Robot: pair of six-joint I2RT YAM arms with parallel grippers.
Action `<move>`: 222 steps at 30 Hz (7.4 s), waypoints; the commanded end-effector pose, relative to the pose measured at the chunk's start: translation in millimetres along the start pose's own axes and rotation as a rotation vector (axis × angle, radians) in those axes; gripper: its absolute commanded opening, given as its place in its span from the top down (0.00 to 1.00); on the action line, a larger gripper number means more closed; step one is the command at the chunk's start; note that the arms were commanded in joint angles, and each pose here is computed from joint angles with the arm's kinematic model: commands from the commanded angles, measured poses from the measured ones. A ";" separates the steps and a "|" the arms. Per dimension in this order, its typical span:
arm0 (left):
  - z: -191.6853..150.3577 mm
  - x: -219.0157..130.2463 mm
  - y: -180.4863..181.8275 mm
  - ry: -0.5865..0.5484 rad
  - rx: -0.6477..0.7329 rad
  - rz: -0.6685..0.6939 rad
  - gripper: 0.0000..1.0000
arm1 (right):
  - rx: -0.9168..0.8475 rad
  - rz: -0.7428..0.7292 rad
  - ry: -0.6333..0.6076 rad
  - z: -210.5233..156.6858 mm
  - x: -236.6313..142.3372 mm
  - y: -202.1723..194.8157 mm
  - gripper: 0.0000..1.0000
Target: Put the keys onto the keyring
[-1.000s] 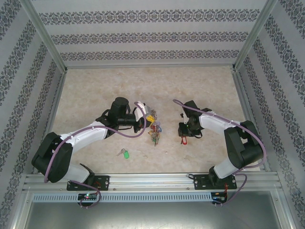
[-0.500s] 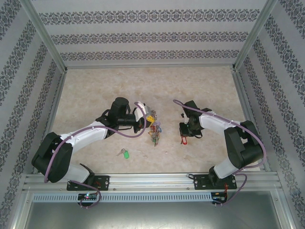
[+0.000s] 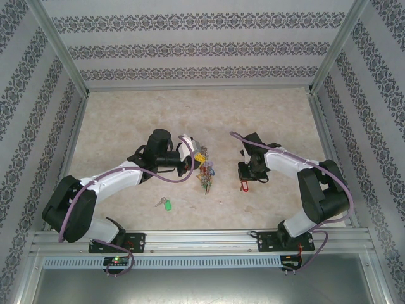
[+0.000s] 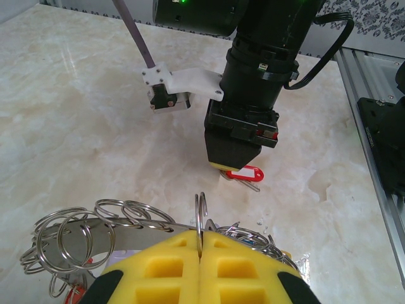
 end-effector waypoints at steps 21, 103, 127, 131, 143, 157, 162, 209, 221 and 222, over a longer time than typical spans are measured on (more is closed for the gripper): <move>21.7 -2.3 -4.7 -0.056 0.056 -0.028 1.00 | -0.113 0.092 -0.103 3.1 -27.7 13.7 1.00; 26.8 12.0 -16.8 -0.056 0.019 -0.142 1.00 | -0.935 0.304 -0.851 7.8 -133.8 123.4 1.00; 24.7 9.1 -15.7 -0.079 0.030 -0.097 1.00 | -0.804 0.164 -0.742 10.1 -119.4 106.8 1.00; 21.4 10.5 -14.1 -0.083 0.022 -0.086 1.00 | -0.814 0.205 -0.765 8.6 -123.8 110.3 1.00; 21.7 12.0 -13.4 -0.074 0.018 -0.085 1.00 | -0.939 0.370 -0.759 -0.2 -133.2 125.2 1.00; 22.0 11.2 -13.1 -0.071 0.018 -0.079 1.00 | -0.915 0.326 -0.788 -7.2 -147.1 107.2 1.00; 23.7 11.9 -12.7 -0.073 0.020 -0.081 1.00 | -0.934 0.419 -0.763 -8.1 -146.7 116.1 1.00; 22.5 12.8 -14.6 -0.063 0.025 -0.089 1.00 | -0.975 0.359 -0.774 2.7 -138.0 134.9 1.00; 21.4 12.8 -14.8 -0.061 0.023 -0.093 1.00 | -0.920 0.307 -0.790 9.8 -136.8 132.1 1.00; 22.4 12.5 -15.1 -0.064 0.025 -0.093 1.00 | -0.914 0.306 -0.790 10.1 -136.3 131.9 1.00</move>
Point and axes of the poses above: each hand's point on the last joint's axis, 136 mm out from that joint toward the fingers, its own x axis out along the fingers, its own y axis along the line the jaws close on, z = x × y, the point moved 8 cm from there along -x, back along the fingers, and after that the axes turned 7 degrees about -x, right-handed, at the moved point
